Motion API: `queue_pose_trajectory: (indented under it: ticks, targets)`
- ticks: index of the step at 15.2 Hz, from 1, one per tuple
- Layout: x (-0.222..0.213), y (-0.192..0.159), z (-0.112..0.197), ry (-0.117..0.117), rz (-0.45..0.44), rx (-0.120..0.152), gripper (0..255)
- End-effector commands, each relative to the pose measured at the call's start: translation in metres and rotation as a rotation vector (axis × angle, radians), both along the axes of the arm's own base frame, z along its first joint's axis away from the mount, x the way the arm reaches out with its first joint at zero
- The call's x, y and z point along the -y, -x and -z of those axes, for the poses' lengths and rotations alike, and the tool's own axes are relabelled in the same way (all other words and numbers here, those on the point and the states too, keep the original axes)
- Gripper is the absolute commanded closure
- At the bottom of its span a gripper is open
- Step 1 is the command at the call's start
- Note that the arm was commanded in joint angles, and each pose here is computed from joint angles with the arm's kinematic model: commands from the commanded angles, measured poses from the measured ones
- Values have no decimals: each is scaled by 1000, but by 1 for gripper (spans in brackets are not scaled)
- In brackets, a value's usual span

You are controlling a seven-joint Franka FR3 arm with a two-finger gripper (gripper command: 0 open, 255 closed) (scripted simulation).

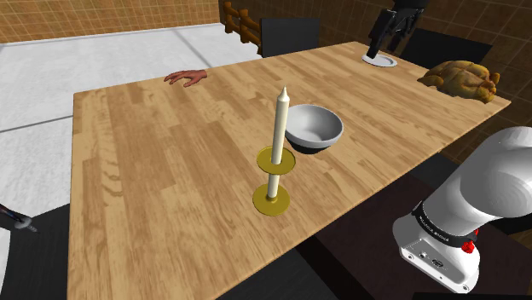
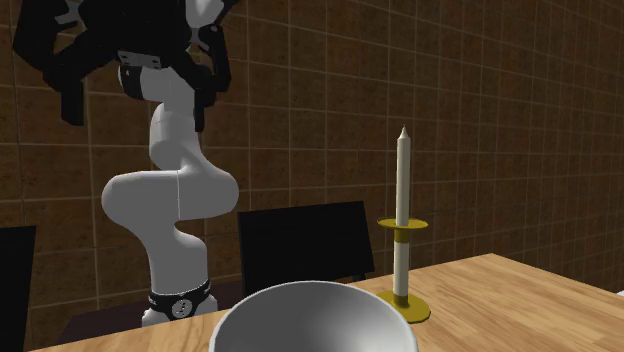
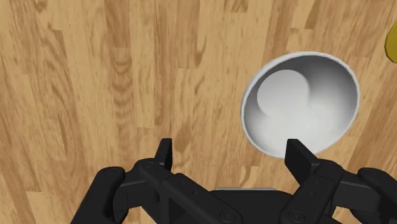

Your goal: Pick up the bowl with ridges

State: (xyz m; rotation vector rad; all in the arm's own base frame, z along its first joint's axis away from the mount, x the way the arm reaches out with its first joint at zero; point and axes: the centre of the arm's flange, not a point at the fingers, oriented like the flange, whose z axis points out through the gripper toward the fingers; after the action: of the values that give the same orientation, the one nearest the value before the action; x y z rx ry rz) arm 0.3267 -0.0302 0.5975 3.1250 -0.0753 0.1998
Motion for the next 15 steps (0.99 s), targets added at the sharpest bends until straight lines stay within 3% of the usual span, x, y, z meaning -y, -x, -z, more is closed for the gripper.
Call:
queue_pose_trajectory:
  ticks: [1, 15]
  targets:
    - [0, 0, 0, 0, 0, 0, 0]
    - [-29, -53, 162, -146, 88, -29, 0]
